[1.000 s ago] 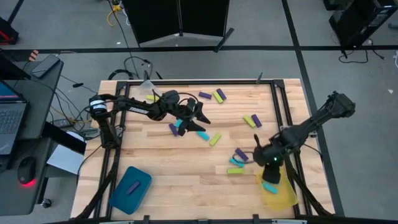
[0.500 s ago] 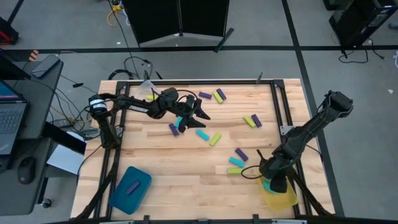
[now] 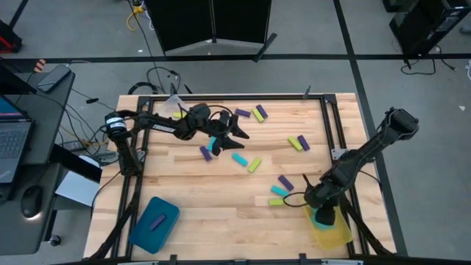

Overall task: Sort blocks
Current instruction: Put the blue block into the yellow bin, then put the green block into the transparent bin

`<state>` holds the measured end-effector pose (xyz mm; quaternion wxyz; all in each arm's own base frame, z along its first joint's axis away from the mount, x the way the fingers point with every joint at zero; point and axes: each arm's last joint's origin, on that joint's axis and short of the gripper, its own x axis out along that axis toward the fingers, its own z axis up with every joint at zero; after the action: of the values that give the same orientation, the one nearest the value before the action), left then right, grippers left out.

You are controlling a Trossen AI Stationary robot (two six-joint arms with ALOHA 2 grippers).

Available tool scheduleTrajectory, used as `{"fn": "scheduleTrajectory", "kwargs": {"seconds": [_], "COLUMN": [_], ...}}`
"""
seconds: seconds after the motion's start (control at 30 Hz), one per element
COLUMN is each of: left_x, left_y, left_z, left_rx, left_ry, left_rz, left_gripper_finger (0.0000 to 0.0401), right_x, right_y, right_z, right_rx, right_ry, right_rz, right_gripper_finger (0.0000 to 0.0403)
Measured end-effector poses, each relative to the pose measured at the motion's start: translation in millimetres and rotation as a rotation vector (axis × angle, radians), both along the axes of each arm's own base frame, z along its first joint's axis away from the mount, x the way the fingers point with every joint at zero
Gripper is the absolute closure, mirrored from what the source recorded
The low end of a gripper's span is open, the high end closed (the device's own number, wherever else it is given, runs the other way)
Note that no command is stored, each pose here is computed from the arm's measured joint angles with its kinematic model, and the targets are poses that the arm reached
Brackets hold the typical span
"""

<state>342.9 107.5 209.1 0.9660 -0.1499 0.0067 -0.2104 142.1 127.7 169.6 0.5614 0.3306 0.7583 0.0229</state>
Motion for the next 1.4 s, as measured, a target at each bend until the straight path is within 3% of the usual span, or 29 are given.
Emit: {"fn": "scheduleTrajectory", "kwargs": {"seconds": [0.17, 0.3, 0.43, 0.53, 0.67, 0.83, 1.0, 1.23, 1.4], "left_x": [-1.3, -2.7, -4.8, -7.9, -11.9, -15.8, -18.7, -23.2, -31.6], "left_y": [3.6, 6.2, 5.9, 3.8, 1.5, 0.8, 2.3, 2.4, -4.3], "left_z": [1.3, 2.8, 8.8, 17.7, 27.4, 31.7, 28.3, 27.8, 11.8], "left_rx": [0.006, 0.012, 0.076, 0.146, 0.165, 0.216, 0.259, 0.322, 0.374], "left_ry": [-0.013, -0.019, -0.060, -0.112, -0.139, -0.130, -0.044, 0.004, -0.020], "left_rz": [0.009, 0.017, 0.022, 0.006, -0.025, -0.032, 0.041, 0.109, 0.198], "left_gripper_finger": [0.0151, 0.0158, 0.0172, 0.0188, 0.0212, 0.0256, 0.0302, 0.0338, 0.0355], "right_x": [9.0, 20.6, 30.0, 29.0, 28.6, 40.2, 49.3, 52.4, 48.1], "right_y": [-7.0, -9.6, -14.7, -24.5, -39.6, -63.9, -99.6, -143.9, -167.6], "right_z": [3.0, 15.3, 31.1, 42.8, 60.6, 71.0, 64.6, 36.9, 23.4], "right_rx": [0.015, 0.043, 0.015, -0.099, -0.258, -0.392, -0.547, -0.675, -0.743], "right_ry": [-0.042, -0.116, -0.188, -0.174, -0.178, -0.381, -0.505, -0.556, -0.545], "right_rz": [-0.011, 0.007, 0.039, 0.076, 0.122, 0.104, 0.017, -0.162, -0.258], "right_gripper_finger": [0.0207, 0.0219, 0.0271, 0.0326, 0.0391, 0.0381, 0.0395, 0.0364, 0.0354]}}
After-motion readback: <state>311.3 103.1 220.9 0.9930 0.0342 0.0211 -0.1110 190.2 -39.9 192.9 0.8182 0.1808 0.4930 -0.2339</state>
